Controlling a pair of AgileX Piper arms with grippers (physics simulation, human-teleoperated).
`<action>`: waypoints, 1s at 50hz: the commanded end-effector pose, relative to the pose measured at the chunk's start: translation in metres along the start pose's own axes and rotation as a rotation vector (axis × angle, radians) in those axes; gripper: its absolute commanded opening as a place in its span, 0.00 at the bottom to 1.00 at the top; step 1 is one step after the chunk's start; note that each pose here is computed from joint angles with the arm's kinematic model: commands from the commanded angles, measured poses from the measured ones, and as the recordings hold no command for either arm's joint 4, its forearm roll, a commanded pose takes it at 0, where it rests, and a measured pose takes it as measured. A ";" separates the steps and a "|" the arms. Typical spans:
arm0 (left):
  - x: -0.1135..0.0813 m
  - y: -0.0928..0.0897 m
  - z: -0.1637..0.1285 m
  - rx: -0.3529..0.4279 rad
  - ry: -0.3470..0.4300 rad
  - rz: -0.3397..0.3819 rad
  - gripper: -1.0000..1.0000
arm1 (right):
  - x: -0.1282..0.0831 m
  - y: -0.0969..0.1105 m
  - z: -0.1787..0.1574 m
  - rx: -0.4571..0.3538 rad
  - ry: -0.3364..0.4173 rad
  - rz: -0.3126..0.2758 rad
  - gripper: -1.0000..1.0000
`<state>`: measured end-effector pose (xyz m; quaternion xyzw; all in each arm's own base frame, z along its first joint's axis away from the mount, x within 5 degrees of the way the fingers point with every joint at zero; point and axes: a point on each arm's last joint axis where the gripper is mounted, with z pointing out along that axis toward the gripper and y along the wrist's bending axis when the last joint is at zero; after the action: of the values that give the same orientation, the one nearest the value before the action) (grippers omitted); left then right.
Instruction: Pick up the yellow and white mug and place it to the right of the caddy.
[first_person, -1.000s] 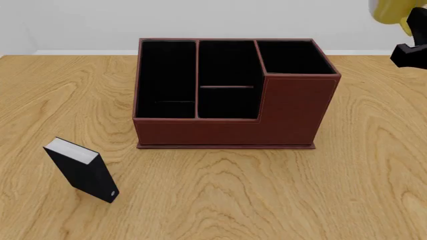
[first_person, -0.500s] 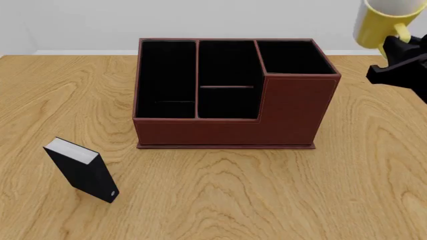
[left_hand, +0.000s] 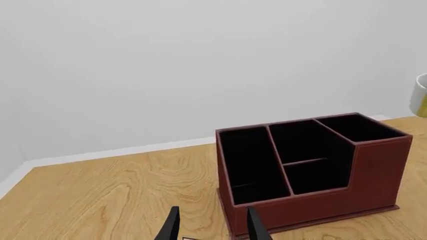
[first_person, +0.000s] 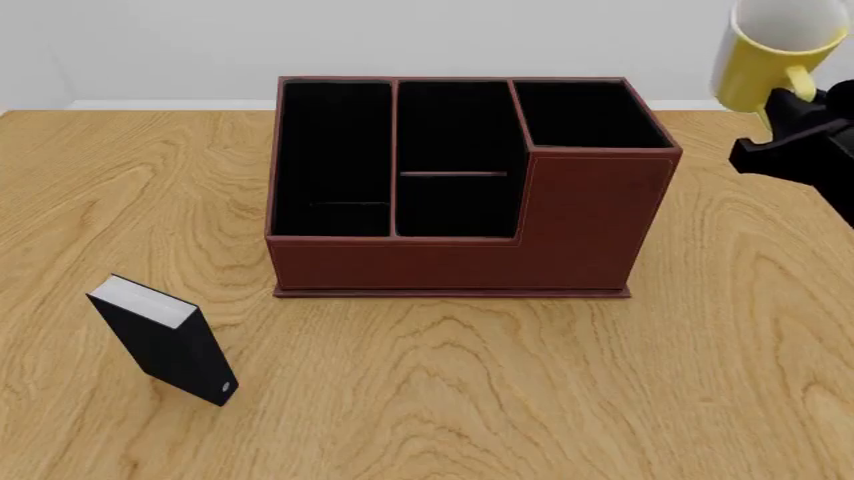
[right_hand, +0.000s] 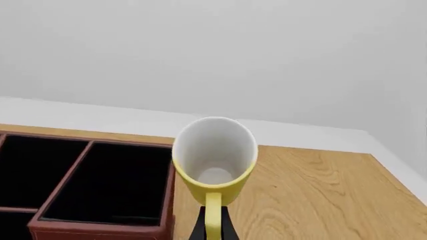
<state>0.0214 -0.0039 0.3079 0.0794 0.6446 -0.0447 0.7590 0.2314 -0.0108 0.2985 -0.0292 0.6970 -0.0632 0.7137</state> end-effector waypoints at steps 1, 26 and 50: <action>0.000 0.000 0.000 -0.004 0.003 0.000 1.00 | 0.014 0.000 0.009 0.003 0.024 0.007 0.00; 0.005 0.000 0.002 0.002 0.010 0.002 1.00 | 0.066 0.000 0.037 0.017 0.116 -0.003 0.00; 0.009 -0.001 0.003 0.009 0.019 0.006 1.00 | 0.097 -0.004 0.046 0.038 0.171 0.012 0.00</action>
<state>0.0251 -0.0047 0.3004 0.0834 0.6506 -0.0440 0.7535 0.2761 -0.0254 0.2094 -0.0165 0.7527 -0.0745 0.6540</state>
